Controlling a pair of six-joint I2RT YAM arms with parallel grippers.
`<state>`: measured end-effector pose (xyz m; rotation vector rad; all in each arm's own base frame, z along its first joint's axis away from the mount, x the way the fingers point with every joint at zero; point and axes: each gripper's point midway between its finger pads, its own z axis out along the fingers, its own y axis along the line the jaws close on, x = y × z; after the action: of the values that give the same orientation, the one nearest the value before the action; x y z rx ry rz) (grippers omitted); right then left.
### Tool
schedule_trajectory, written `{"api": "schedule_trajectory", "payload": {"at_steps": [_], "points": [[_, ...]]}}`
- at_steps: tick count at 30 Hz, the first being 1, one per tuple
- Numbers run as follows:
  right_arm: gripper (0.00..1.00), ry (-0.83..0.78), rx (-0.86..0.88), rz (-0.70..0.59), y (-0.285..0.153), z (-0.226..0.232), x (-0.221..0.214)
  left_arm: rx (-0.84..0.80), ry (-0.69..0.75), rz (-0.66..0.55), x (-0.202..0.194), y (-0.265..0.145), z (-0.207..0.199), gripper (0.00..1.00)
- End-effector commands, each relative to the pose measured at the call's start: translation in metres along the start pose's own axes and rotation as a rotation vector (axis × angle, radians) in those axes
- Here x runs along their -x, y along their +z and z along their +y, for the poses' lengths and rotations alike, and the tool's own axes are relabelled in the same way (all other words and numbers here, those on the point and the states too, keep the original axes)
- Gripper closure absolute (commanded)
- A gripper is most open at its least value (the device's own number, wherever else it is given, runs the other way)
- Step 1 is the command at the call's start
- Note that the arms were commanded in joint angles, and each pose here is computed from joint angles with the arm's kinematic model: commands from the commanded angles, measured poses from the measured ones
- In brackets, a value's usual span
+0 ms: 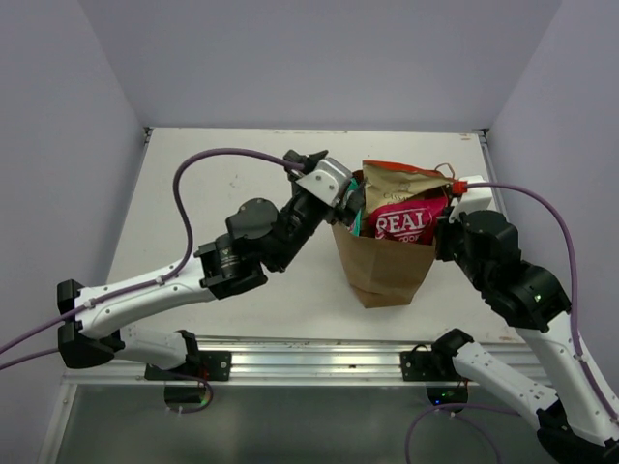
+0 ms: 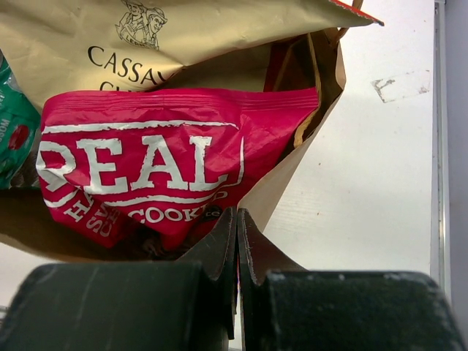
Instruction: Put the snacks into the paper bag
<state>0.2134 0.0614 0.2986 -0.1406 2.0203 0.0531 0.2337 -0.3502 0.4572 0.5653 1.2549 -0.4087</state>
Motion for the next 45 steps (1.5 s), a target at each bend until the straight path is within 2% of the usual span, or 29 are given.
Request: {"api": "schedule_trajectory", "payload": {"at_steps": [1, 3, 6, 9, 15, 25, 33, 39, 42, 43, 45], "points": [[1.0, 0.004, 0.016, -0.029, -0.004, 0.002, 0.012, 0.245, -0.098, 0.017, 0.014, -0.008, 0.049, 0.14], [1.0, 0.004, 0.016, -0.03, -0.003, 0.002, 0.012, 0.265, -0.138, 0.053, 0.011, -0.006, 0.055, 0.12], [1.0, 0.005, 0.016, -0.028, -0.003, 0.002, 0.012, 0.297, -0.243, 0.17, -0.016, -0.007, 0.067, 0.09], [1.0, 0.004, 0.018, -0.031, -0.004, 0.002, 0.012, 0.337, -0.29, 0.227, -0.031, -0.011, 0.086, 0.04], [1.0, 0.008, 0.024, -0.03, -0.004, 0.003, 0.011, 0.325, -0.415, 0.339, -0.073, -0.006, 0.098, 0.02], [1.0, 0.012, 0.015, -0.033, -0.008, 0.0, 0.008, 0.073, -0.551, 0.415, -0.106, 0.005, 0.038, 0.04], [1.0, 0.013, 0.012, -0.032, -0.007, -0.001, 0.007, 0.045, -0.558, 0.48, -0.129, 0.006, 0.025, 0.05], [1.0, 0.014, 0.008, -0.037, -0.008, -0.002, 0.008, 0.037, -0.549, 0.547, -0.152, 0.007, 0.016, 0.17], [1.0, 0.013, 0.006, -0.036, -0.009, -0.003, 0.007, 0.054, -0.541, 0.567, -0.159, 0.005, 0.017, 0.35], [1.0, 0.012, 0.007, -0.034, -0.008, -0.002, 0.007, 0.06, -0.536, 0.57, -0.161, 0.004, 0.018, 0.47], [1.0, 0.013, 0.007, -0.033, -0.008, -0.002, 0.006, 0.062, -0.531, 0.578, -0.164, 0.002, 0.018, 0.56]]}}
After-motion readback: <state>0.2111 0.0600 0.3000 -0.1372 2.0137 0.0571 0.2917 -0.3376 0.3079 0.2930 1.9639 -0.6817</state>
